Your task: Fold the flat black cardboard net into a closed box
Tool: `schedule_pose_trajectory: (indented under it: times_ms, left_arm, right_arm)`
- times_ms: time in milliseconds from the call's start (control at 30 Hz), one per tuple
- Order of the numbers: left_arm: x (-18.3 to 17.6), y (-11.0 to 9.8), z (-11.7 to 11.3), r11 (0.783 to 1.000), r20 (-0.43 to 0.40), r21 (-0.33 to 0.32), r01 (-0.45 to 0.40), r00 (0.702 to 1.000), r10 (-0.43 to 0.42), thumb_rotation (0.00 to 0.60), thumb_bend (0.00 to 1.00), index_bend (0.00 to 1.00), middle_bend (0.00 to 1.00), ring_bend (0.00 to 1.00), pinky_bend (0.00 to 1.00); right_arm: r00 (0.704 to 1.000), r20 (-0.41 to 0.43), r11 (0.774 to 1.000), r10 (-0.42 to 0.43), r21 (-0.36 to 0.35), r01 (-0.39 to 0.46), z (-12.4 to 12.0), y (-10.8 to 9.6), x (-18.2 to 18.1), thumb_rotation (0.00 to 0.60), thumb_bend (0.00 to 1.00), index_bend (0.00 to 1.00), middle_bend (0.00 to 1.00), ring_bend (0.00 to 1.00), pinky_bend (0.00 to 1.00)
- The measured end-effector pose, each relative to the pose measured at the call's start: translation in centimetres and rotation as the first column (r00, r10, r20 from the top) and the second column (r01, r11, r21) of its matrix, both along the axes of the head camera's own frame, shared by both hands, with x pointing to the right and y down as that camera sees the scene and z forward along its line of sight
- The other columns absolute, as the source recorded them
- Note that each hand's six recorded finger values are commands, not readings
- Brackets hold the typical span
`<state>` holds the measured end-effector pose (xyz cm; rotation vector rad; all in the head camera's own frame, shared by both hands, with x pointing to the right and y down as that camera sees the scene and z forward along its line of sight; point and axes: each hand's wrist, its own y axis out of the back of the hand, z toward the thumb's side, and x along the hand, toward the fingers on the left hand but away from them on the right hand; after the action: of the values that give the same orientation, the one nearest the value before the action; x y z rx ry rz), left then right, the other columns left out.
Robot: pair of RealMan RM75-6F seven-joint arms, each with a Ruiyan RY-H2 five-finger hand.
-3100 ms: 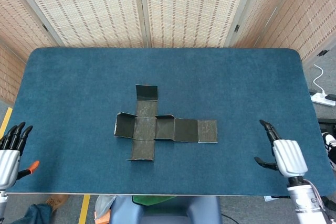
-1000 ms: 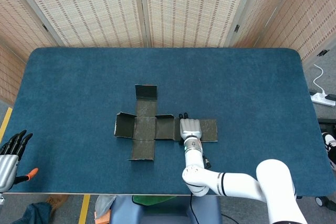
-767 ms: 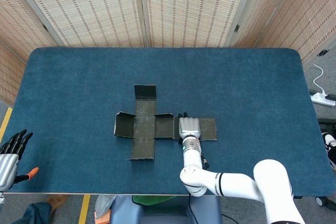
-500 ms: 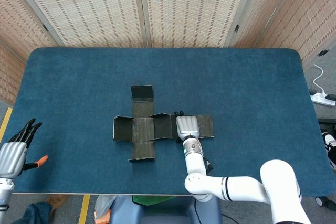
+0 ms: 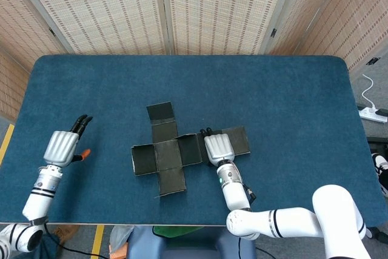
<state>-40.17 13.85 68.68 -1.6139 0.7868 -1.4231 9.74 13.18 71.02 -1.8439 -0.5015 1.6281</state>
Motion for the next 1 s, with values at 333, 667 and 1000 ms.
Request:
schedule_pose_trajectory:
  times_ms: [333, 667, 1000]
  left_arm:
    - [4.6, 0.3, 4.4, 0.996, 0.005, -0.077, -0.046, 0.999, 0.046, 0.6, 0.18, 0.0, 0.05, 0.61, 0.82]
    - [8.4, 0.6, 5.5, 0.995, -0.111, -0.087, -0.043, 0.993, 0.033, 0.6, 0.17, 0.0, 0.0, 0.58, 0.82]
    - [11.8, 1.0, 4.9, 0.983, -0.361, -0.182, 0.008, 0.93, -0.075, 0.6, 0.17, 0.0, 0.0, 0.54, 0.81]
  right_arm:
    - [1.0, -0.018, 1.0, 0.002, -0.006, -0.003, 1.2, -0.1, -0.2, 0.6, 0.32, 0.46, 0.4, 0.79, 1.0]
    - [1.0, -0.009, 1.0, -0.002, -0.015, 0.002, 1.9, -0.2, -1.1, 0.6, 0.32, 0.46, 0.4, 0.79, 1.0]
    - [0.994, -0.017, 0.993, -0.112, 0.032, 0.113, 1.2, -0.7, -2.4, 0.6, 0.32, 0.46, 0.41, 0.79, 1.0]
